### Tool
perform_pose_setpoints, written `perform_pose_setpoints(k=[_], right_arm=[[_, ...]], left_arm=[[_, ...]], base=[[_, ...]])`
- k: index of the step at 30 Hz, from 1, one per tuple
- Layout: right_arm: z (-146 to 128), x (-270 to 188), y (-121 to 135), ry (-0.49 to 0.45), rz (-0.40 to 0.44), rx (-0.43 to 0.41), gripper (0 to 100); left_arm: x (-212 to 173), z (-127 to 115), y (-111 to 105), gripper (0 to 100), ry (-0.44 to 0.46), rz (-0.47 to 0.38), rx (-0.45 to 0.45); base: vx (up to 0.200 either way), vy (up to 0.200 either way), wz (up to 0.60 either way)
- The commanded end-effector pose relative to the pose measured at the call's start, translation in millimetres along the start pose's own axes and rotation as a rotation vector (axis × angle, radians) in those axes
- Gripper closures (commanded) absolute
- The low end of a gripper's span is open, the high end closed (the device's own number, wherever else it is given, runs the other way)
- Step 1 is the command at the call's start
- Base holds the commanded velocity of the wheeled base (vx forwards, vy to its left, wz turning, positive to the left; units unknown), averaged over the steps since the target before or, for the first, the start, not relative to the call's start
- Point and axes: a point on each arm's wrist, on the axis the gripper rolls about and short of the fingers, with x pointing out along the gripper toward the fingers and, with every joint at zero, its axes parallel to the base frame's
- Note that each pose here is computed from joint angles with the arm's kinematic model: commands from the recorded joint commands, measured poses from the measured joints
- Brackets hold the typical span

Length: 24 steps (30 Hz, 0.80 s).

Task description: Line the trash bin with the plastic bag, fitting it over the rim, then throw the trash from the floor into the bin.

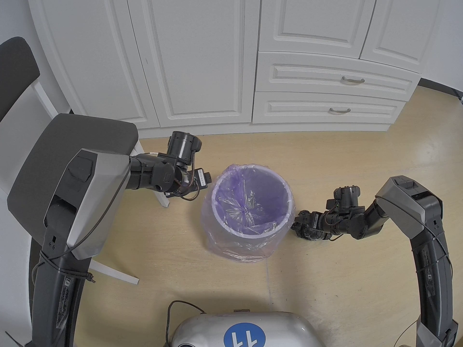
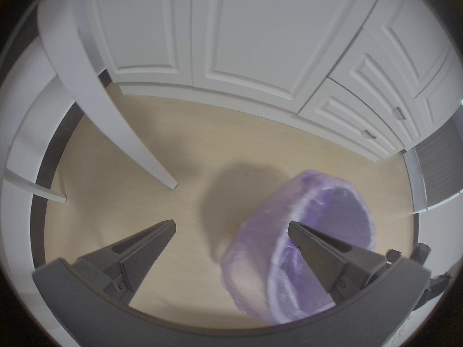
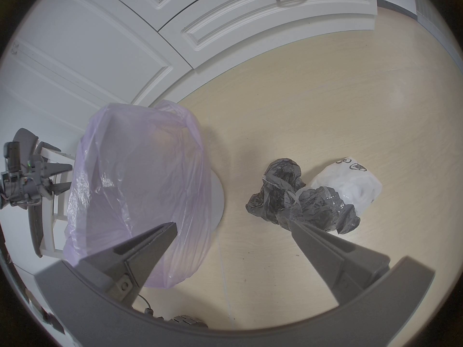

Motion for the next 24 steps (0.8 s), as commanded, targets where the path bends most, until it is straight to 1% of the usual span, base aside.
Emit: perform_pose_setpoints(k=[1,3,6,9,11,16,19,24], right_arm=[[-1,0,0,0.001,0.001,0.0,0],[-1,0,0,0.001,0.001,0.0,0],[-1,0,0,0.001,0.001,0.0,0],[-1,0,0,0.001,0.001,0.0,0],[-1,0,0,0.001,0.001,0.001,0],[-1,0,0,0.001,0.001,0.0,0],[-1,0,0,0.001,0.001,0.0,0],[5,-5,0,-0.009,0.006,0.013,0]], left_arm=[[-22,-2,-27,0,-0.014,-0.051,0.024],[-19,-10,-34,0,-0.003,-0.061,0.028],[-7,-30,-42,0,0.036,-0.056,0.051],[6,-47,-44,0,0.048,-0.021,0.07],[16,-57,-42,0,0.058,0.005,0.077],[22,-63,-39,0,0.075,0.017,0.081],[22,-62,-38,0,0.075,0.018,0.078],[18,-62,-35,0,0.089,0.031,0.052]], base=[[0.0,0.0,0.0],[0.0,0.0,0.0],[0.0,0.0,0.0],[0.0,0.0,0.0],[0.0,0.0,0.0],[0.0,0.0,0.0],[0.0,0.0,0.0],[0.0,0.0,0.0]])
